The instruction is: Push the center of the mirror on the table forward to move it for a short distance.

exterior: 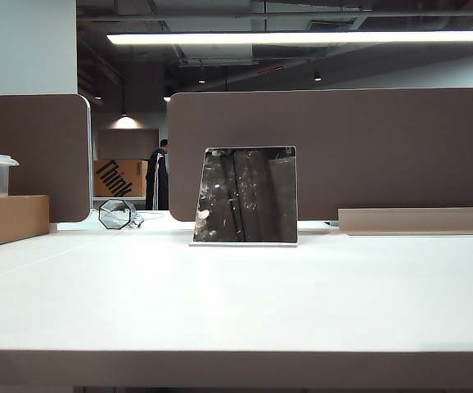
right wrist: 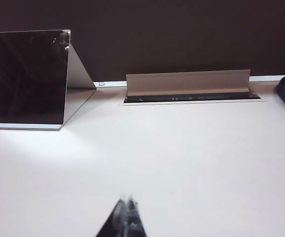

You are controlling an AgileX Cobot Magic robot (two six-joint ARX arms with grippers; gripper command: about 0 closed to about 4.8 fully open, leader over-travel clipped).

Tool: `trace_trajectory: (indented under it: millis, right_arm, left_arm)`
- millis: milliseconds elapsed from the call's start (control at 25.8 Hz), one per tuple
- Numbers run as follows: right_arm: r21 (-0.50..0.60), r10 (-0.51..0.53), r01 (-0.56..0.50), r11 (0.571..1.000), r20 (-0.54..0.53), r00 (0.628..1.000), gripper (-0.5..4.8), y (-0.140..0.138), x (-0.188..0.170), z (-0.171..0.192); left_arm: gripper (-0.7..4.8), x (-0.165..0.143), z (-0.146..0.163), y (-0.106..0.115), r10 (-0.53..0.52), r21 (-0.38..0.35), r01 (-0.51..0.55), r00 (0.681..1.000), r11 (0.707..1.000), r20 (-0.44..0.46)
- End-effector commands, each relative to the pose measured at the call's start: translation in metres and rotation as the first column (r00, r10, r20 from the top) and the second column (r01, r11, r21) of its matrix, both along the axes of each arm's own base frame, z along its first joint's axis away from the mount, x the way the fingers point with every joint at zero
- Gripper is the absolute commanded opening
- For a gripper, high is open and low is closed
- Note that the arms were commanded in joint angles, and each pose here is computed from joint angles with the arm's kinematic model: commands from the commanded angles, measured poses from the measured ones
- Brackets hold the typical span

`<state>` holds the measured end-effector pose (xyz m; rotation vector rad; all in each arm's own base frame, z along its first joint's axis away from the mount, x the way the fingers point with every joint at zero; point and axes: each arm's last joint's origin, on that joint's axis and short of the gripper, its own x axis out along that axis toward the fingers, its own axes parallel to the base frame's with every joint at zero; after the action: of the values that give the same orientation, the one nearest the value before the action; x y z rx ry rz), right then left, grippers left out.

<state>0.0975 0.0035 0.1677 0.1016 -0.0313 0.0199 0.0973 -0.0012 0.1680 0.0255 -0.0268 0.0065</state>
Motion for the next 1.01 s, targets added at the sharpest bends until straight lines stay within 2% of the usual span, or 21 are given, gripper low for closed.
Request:
trace_trajectory:
  millis: [39, 543, 736, 1008]
  right_arm:
    - [0.002, -0.003, 0.003, 1.000, 0.009, 1.000, 0.00, -0.0001, 0.0000, 0.0010]
    - [0.000, -0.003, 0.003, 1.000, 0.010, 1.000, 0.00, -0.0001, 0.0000, 0.0010]
    - [-0.048, -0.002, 0.002, 0.999, 0.004, 1.000, 0.00, -0.0001, 0.0000, 0.0004]
    - [-0.049, -0.003, 0.003, 0.999, -0.012, 1.000, 0.00, -0.0002, 0.0001, -0.0011]
  left_arm:
    - [-0.05, 0.0001, 0.0006, -0.0001, -0.004, 0.000, 0.004, 1.000, 1.000, 0.008]
    - [-0.05, 0.0001, 0.0006, -0.0001, -0.004, 0.000, 0.004, 1.000, 1.000, 0.008]
    - [-0.05, 0.0001, 0.0006, -0.0001, -0.004, 0.000, 0.004, 1.000, 1.000, 0.008]
    - [-0.05, 0.0001, 0.0006, -0.0001, -0.004, 0.000, 0.004, 1.000, 1.000, 0.008]
